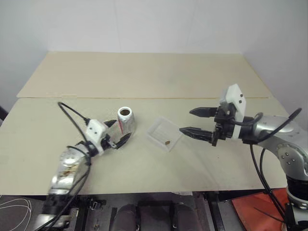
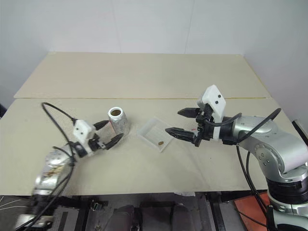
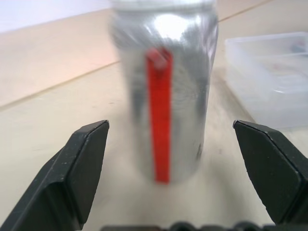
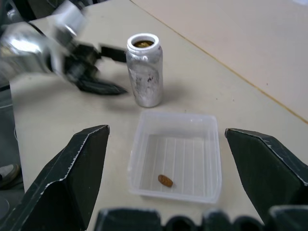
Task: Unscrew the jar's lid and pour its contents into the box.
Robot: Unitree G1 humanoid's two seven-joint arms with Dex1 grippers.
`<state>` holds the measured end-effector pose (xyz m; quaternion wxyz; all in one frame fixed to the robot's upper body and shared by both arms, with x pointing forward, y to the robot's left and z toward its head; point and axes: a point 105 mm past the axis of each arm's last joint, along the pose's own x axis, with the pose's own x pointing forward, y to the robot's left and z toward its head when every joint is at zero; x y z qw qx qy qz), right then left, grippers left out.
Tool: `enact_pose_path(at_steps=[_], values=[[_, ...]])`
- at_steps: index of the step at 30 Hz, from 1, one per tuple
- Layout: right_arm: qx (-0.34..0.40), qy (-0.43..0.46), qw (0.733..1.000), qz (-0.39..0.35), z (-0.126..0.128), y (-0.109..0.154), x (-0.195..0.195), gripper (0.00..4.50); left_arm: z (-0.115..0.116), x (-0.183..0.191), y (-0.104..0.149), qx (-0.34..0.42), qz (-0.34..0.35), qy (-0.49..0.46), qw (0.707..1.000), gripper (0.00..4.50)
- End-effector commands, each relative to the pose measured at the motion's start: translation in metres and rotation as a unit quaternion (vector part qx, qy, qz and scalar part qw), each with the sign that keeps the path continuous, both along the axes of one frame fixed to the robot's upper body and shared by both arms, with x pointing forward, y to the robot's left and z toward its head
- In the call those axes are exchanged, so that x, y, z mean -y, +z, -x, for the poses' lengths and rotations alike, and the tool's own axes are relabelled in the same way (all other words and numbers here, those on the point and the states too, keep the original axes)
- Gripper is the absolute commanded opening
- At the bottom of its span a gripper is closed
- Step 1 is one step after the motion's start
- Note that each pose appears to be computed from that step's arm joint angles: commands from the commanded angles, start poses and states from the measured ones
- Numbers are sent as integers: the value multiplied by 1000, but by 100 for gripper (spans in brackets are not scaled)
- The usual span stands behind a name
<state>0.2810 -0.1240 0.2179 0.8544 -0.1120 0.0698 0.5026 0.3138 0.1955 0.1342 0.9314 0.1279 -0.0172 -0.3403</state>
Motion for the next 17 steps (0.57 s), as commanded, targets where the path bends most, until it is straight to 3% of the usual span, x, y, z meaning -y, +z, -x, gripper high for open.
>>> enact_pose_path(at_steps=[1, 5, 9, 17], values=[[30, -4, 1000, 7, 1, 7, 10, 450, 30, -14, 47, 23, -7, -68, 997, 449], [61, 12, 998, 11, 4, 9, 13, 450, 54, -33, 76, 8, -10, -111, 994, 449], [77, 26, 997, 14, 4, 10, 8, 450, 61, -41, 96, 18, 1, -113, 993, 449], [86, 35, 996, -19, 1, 15, -1, 450, 78, -31, 91, 14, 17, -85, 996, 449]])
